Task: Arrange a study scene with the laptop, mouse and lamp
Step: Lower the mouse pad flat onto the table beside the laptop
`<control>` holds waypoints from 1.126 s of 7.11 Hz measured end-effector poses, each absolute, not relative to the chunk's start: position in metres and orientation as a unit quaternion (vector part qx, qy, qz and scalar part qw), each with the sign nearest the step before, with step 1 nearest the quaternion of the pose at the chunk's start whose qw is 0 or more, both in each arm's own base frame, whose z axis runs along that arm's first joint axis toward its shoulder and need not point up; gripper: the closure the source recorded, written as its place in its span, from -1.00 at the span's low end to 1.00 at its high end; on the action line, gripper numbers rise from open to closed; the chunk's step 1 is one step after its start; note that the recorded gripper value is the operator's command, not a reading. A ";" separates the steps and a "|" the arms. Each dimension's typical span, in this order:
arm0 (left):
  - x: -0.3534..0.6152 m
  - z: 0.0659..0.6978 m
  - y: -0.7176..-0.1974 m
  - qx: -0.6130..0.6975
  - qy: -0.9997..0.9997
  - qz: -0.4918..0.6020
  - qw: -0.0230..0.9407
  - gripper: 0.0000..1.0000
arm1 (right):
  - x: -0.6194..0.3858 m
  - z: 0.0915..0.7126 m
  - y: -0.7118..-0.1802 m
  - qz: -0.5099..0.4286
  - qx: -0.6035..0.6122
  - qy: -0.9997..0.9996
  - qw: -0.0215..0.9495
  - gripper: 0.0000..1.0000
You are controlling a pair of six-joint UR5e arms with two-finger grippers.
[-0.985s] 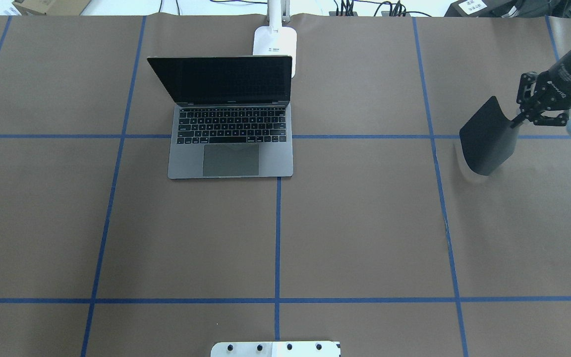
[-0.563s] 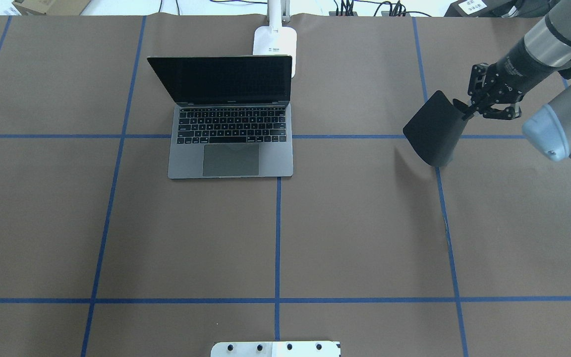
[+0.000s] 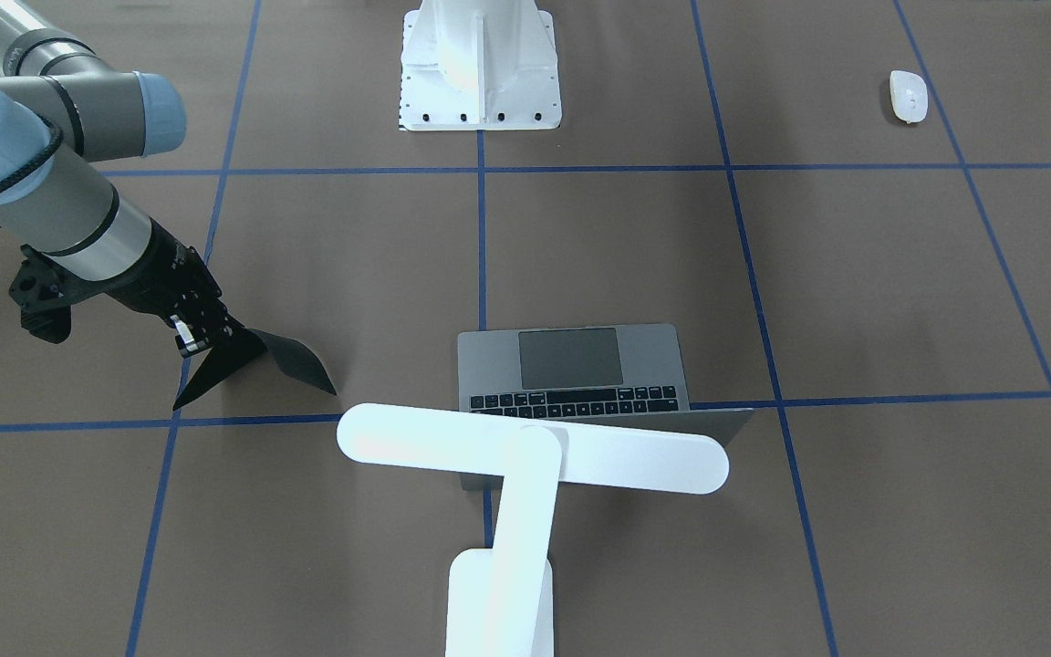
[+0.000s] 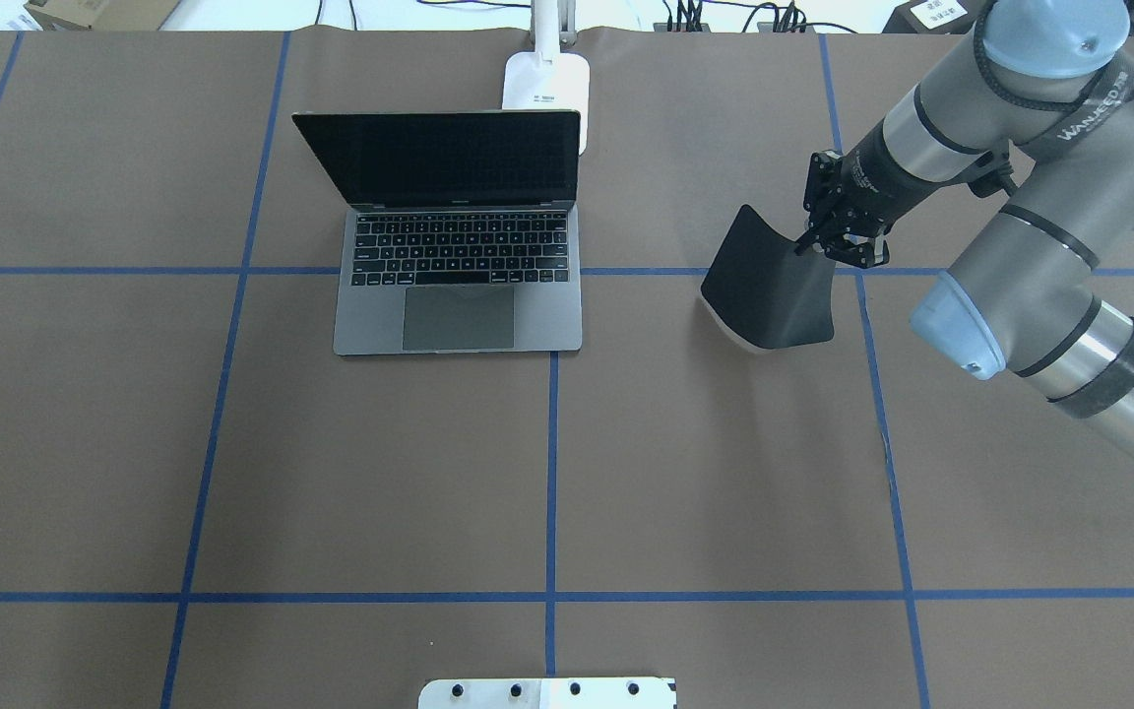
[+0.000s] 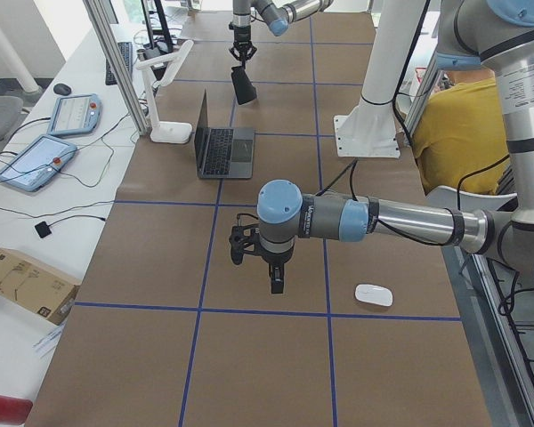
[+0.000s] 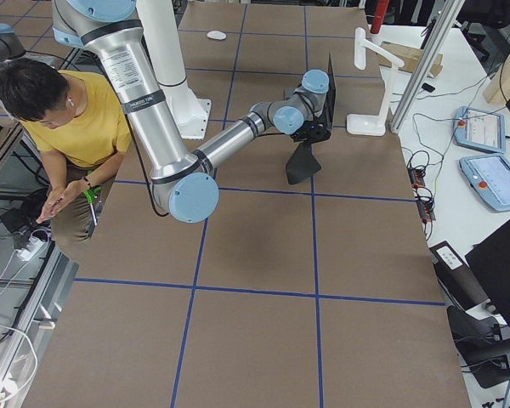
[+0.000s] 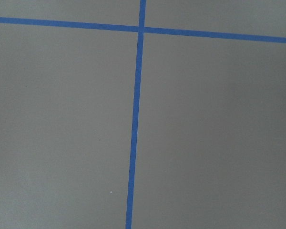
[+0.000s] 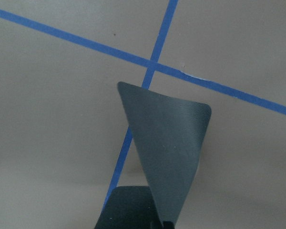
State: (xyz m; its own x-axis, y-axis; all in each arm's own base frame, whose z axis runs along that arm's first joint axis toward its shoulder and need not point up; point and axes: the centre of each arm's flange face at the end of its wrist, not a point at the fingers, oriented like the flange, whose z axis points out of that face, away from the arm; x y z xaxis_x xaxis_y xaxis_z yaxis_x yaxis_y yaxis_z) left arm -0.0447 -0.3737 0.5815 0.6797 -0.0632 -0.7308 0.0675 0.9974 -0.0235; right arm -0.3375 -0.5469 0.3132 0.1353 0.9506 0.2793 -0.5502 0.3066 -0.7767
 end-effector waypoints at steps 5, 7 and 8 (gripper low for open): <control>-0.045 0.579 -0.374 0.005 0.399 -0.035 0.916 -1.00 | -0.372 0.332 -0.579 0.570 -0.200 -0.369 0.706 1.00; -0.045 0.578 -0.375 0.006 0.399 -0.034 0.916 -1.00 | -0.387 0.343 -0.600 0.576 -0.186 -0.369 0.705 1.00; -0.044 0.579 -0.375 0.005 0.399 -0.034 0.916 -1.00 | -0.398 0.341 -0.612 0.580 -0.180 -0.367 0.705 1.00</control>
